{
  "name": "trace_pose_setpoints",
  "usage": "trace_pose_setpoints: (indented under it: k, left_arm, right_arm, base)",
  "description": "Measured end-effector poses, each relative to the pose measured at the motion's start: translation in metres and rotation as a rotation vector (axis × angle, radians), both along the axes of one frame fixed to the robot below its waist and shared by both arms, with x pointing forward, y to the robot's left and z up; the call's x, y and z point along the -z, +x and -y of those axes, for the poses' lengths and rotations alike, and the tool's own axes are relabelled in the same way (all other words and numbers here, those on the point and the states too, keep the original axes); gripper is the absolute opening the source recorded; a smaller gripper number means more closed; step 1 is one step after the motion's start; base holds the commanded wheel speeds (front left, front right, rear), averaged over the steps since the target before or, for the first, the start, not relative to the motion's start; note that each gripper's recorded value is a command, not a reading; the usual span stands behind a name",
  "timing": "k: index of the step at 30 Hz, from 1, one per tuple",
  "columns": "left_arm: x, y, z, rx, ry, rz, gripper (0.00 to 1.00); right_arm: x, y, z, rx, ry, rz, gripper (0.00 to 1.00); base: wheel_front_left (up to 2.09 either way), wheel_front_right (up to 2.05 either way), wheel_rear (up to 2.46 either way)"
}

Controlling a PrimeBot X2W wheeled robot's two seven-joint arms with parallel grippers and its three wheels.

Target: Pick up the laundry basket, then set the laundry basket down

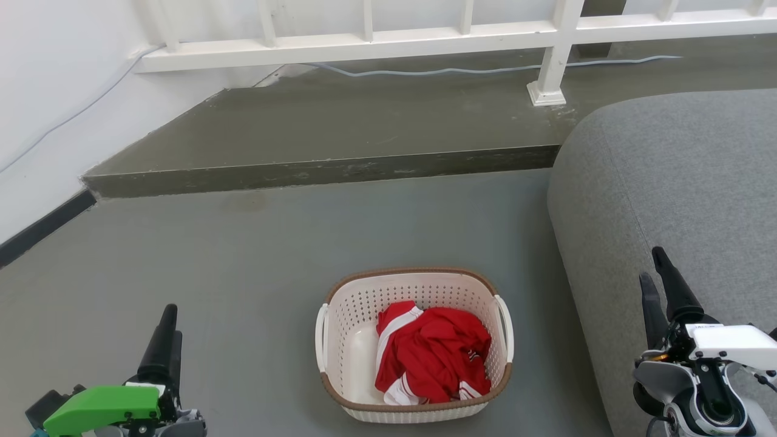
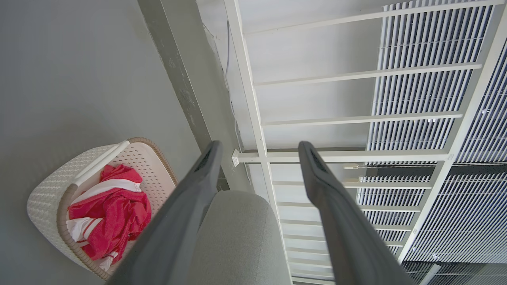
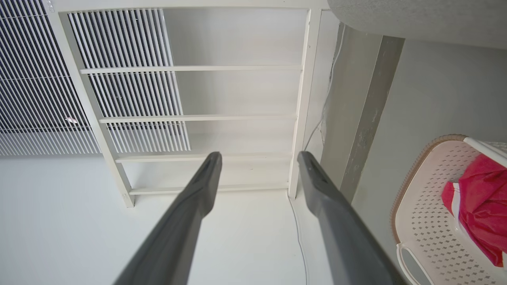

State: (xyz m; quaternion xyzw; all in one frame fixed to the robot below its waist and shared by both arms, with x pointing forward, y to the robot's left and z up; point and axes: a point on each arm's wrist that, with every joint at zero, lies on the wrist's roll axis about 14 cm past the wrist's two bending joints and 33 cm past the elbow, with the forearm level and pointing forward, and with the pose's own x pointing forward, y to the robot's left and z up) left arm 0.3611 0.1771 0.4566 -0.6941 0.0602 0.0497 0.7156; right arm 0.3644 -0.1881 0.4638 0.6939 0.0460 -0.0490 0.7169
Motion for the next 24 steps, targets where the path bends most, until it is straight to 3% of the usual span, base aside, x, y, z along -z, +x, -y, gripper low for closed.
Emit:
trace_pose_setpoints:
  k: [13, 24]
  left_arm:
    - [-0.003, 0.002, 0.006, 0.039, 0.161, 0.013, 1.0]
    - [-0.014, 0.01, 0.01, 0.094, 0.417, 0.061, 1.0]
  right_arm:
    - [-0.011, 0.006, -0.007, -0.038, -0.133, 0.037, 1.0]
    - [-0.017, 0.01, -0.012, -0.093, -0.359, 0.066, 1.0]
  base:
    - [0.0, 0.0, 0.0]
    - [0.0, 0.0, 0.0]
